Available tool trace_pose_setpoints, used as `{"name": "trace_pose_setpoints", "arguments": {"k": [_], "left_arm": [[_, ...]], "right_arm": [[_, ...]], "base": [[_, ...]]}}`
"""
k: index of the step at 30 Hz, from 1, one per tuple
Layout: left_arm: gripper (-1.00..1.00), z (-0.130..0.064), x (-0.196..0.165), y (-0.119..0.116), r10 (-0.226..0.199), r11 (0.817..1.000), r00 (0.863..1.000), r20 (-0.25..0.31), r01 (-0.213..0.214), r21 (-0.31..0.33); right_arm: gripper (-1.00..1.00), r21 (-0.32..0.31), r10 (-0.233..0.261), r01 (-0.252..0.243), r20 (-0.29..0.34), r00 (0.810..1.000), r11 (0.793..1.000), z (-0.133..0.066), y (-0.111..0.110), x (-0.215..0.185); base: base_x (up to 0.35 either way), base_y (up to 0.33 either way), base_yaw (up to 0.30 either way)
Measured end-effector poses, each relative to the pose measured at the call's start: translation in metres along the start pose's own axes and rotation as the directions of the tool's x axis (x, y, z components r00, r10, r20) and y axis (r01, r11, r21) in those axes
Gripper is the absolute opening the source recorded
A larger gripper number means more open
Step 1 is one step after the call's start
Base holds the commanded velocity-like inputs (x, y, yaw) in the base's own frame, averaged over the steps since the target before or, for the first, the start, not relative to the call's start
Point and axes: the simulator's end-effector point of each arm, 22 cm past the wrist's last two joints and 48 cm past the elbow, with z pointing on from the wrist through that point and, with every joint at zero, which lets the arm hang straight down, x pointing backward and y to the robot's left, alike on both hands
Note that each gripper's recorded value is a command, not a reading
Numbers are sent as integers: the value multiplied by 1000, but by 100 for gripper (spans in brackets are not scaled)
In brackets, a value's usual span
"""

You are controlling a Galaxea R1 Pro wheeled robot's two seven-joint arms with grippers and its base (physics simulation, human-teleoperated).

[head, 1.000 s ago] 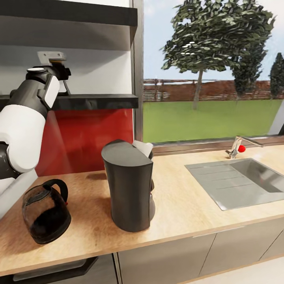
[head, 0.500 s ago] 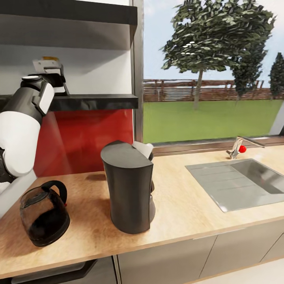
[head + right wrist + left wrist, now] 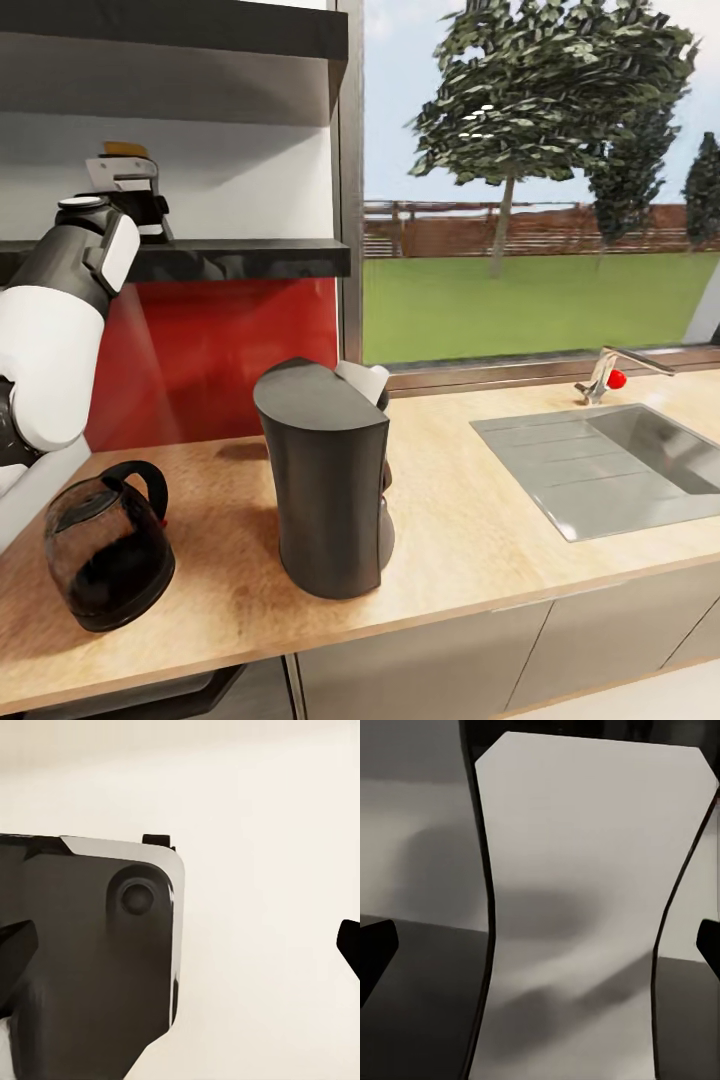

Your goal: Set up a coffee station on the kitchen countertop: keep the coffee maker on the countertop, move the bottle of coffee from the kitchen shelf to the counter next to the coffee maker, place a paper coffee filter on top of the coffee maker, put the saucer next to the coffee maker with the coffee cup on the saucer, and place the electric kettle next to the coffee maker.

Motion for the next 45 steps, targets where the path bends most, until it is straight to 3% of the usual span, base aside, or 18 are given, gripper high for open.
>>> {"name": "trace_pose_setpoints", "arguments": {"k": [25,26,45], "left_arm": [[100,-1,10,1,6,1000,1000,1,-6,-2],[-100,-2,8,1,7,1000,1000,9,-7,-1],[-100,-3,4,1,-4,1000,1000,31,5,-1]], "right_arm": [[100,0,1,-1,1,1000,1000,0,0,0],[100,0,1,-1,1,1000,1000,0,0,0],[100,1,0,0,1,1000,1000,0,0,0]], "base": [[48,0,0],[0,0,0],[0,0,0]]}}
